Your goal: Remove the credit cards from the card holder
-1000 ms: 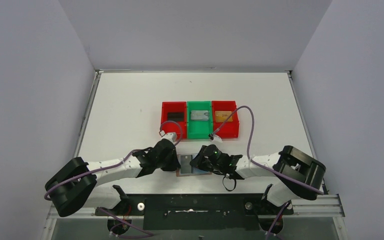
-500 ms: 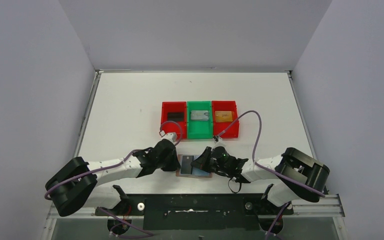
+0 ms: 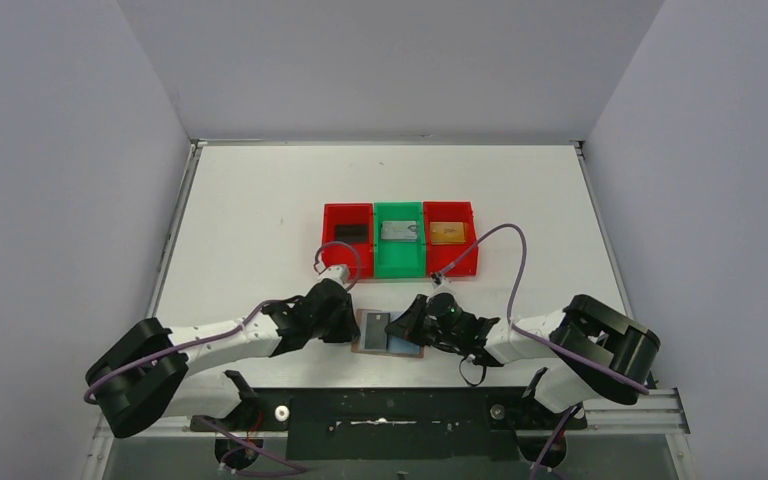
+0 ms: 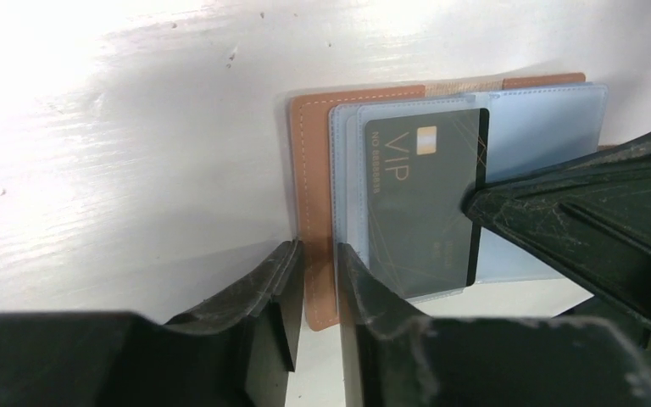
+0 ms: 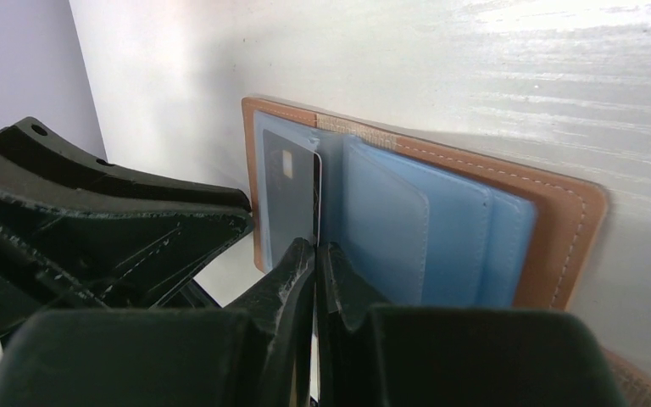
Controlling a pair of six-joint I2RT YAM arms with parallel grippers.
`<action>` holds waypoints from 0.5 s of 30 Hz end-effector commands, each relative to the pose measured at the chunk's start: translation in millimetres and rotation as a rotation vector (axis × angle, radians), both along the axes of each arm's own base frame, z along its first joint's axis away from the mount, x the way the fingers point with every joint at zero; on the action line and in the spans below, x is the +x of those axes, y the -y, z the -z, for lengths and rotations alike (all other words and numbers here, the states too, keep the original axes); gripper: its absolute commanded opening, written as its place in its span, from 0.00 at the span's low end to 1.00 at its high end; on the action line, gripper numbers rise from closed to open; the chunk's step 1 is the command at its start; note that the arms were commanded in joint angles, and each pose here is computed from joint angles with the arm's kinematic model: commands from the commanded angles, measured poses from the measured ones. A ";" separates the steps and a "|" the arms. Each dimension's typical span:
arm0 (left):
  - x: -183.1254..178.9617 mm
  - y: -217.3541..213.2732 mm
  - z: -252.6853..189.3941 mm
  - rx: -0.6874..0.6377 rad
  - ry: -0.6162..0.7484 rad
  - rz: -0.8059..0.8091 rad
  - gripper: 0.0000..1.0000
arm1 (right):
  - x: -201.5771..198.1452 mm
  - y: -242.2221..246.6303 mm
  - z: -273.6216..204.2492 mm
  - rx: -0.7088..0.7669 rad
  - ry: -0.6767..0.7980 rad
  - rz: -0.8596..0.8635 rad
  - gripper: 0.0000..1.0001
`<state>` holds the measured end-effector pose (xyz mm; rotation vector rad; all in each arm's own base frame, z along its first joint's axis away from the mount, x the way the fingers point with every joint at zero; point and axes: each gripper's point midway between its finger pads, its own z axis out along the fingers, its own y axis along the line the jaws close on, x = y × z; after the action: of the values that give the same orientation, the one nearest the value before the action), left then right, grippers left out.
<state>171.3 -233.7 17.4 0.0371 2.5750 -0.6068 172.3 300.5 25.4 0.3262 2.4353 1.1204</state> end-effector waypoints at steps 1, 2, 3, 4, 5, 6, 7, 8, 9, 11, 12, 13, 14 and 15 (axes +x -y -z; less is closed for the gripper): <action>11.4 3.6 -22.4 -0.029 0.071 -0.011 0.29 | 1.4 4.2 5.8 -0.012 -0.012 0.019 0.00; 14.2 7.5 -29.2 -0.044 0.086 -0.006 0.33 | 1.5 4.6 6.7 -0.016 -0.015 0.021 0.00; 17.1 12.2 -36.7 -0.062 0.100 0.001 0.37 | 1.7 4.3 7.4 -0.021 -0.018 0.020 0.00; 19.5 16.8 -43.5 -0.078 0.114 0.011 0.39 | 1.9 4.1 7.8 -0.027 -0.018 0.018 0.00; 22.1 22.0 -49.7 -0.094 0.128 0.022 0.40 | 2.1 3.9 8.6 -0.032 -0.019 0.016 0.00; 24.2 26.6 -54.4 -0.107 0.138 0.034 0.40 | 2.6 3.8 9.1 -0.036 -0.021 0.018 0.00; 26.0 30.7 -57.5 -0.115 0.147 0.048 0.41 | 2.4 4.0 10.1 -0.040 -0.022 0.018 0.00; 27.3 34.4 -59.0 -0.119 0.150 0.061 0.41 | 2.6 4.1 10.4 -0.040 -0.023 0.019 0.00; 28.2 36.9 -58.4 -0.114 0.147 0.072 0.41 | 2.8 4.9 11.1 -0.044 -0.026 0.023 0.00; 29.9 38.1 -51.6 -0.069 0.128 0.078 0.40 | 2.9 5.5 10.9 -0.048 -0.026 0.023 0.00; 28.9 34.1 -45.9 -0.034 0.111 0.071 0.40 | 2.6 5.7 10.6 -0.050 -0.026 0.023 0.00; 28.5 28.6 -39.4 0.018 0.090 0.055 0.39 | 2.9 5.6 9.9 -0.051 -0.024 0.023 0.00; 28.1 25.8 -35.1 0.069 0.080 0.050 0.39 | 2.7 6.3 10.2 -0.053 -0.024 0.024 0.00; 27.3 20.3 -29.4 0.127 0.072 0.043 0.39 | 3.2 6.7 10.1 -0.056 -0.022 0.024 0.00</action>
<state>194.7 -259.2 51.0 0.1075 2.5058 -0.6235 172.2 300.7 21.8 0.3455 2.4506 1.1112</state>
